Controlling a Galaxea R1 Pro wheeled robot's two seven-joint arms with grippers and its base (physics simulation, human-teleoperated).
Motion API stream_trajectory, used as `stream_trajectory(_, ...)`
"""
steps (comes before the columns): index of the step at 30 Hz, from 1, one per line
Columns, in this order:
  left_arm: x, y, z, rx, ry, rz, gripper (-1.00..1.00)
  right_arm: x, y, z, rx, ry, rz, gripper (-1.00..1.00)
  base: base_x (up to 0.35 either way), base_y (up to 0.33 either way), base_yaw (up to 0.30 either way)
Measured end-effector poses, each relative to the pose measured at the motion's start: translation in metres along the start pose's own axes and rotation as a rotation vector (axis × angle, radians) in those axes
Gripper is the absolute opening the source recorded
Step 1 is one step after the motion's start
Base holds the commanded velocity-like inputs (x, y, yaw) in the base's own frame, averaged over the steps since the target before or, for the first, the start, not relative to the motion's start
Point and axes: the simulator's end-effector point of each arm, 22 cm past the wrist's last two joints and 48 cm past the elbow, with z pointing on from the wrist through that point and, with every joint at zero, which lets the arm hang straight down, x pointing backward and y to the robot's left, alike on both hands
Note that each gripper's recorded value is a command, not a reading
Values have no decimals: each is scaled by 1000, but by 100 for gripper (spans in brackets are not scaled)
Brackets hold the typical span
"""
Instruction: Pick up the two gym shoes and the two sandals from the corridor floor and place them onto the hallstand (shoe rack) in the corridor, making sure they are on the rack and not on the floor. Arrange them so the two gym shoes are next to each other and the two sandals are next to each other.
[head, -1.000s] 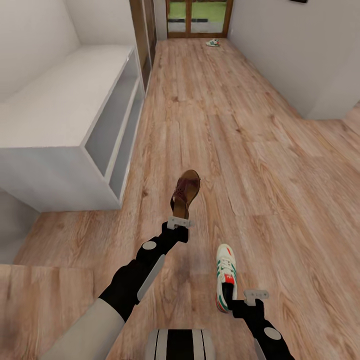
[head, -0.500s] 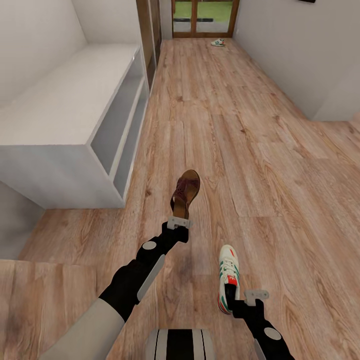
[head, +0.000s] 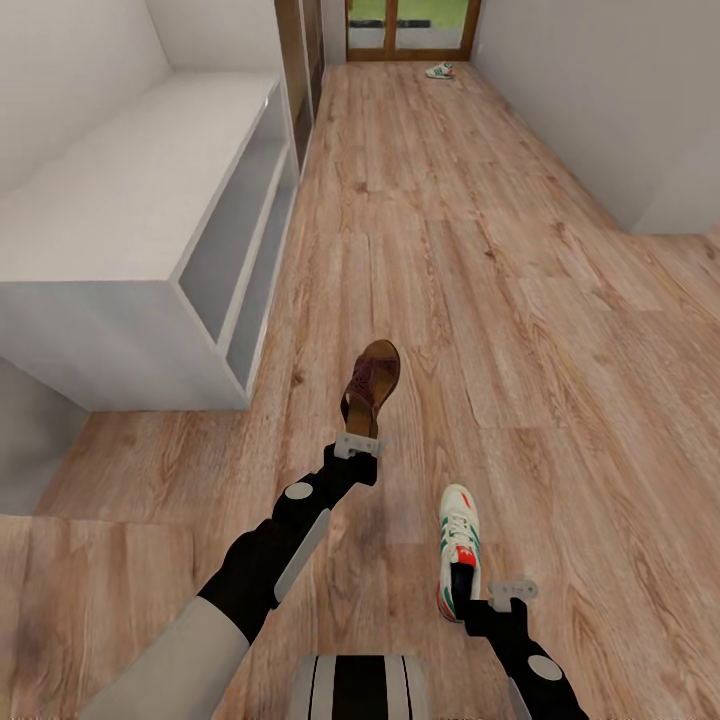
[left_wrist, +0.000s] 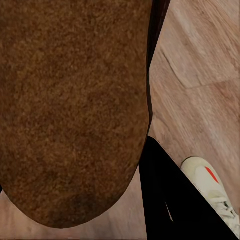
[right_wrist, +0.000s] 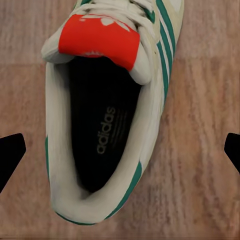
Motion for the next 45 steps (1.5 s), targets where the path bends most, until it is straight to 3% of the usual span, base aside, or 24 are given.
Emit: stream_trajectory(45, 16, 2, 6, 3, 23, -14, -100, 8, -1, 4, 1, 17, -2, 100, 0, 0, 20)
